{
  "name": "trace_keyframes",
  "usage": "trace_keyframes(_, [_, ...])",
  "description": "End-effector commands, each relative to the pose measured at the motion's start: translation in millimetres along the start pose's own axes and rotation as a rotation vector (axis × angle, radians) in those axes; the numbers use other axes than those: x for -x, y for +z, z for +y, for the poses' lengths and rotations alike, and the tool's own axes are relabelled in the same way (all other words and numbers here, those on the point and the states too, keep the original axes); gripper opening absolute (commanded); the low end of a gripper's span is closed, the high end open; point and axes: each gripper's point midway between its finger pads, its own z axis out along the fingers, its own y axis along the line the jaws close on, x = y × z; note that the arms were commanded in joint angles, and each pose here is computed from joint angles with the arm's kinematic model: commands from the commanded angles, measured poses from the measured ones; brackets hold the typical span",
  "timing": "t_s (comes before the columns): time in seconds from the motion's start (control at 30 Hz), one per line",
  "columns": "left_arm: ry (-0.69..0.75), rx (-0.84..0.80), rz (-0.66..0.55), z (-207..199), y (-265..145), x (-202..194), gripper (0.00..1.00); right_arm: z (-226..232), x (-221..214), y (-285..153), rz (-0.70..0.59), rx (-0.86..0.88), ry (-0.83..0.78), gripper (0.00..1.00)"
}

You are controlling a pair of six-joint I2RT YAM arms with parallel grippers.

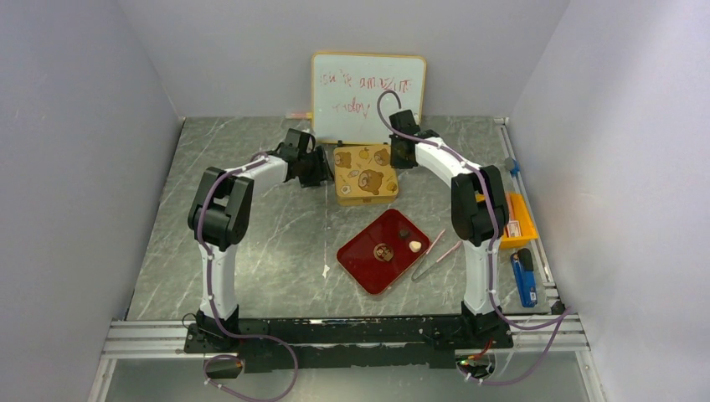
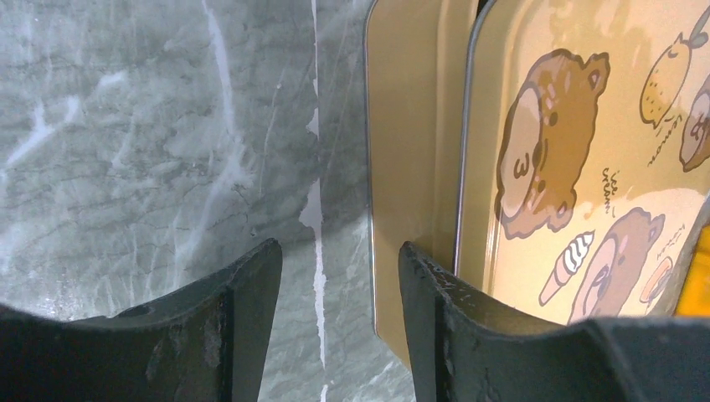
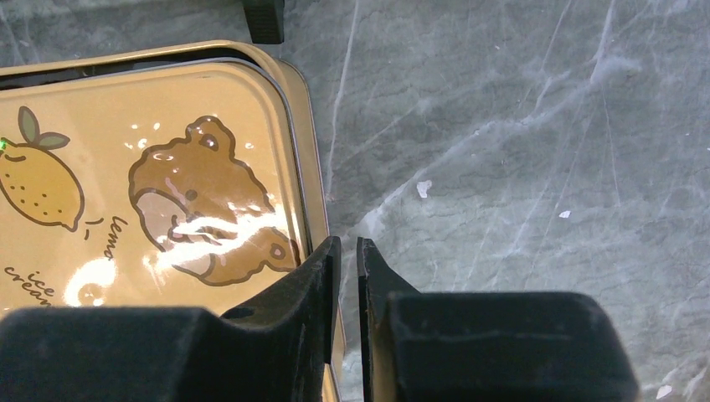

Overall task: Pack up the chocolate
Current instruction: Close the box lid on the packing box.

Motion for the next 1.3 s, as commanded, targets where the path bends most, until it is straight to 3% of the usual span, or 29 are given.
trace_keyframes(0.0, [0.025,-0.071,-0.033,-25.4,1.8,16.0,0.59,37.8,-1.8,-12.6,-0.009,0.092,-0.022,0.19])
trace_keyframes(0.4, [0.032,-0.054,-0.048,-22.0,-1.9,23.8,0.59,44.4,-11.1,-17.8,-0.003,0.088,-0.045,0.19])
trace_keyframes(1.27, [0.061,0.063,-0.17,11.3,-58.1,65.0,0.58,27.5,-4.9,-19.7,-0.023,0.034,-0.026,0.19])
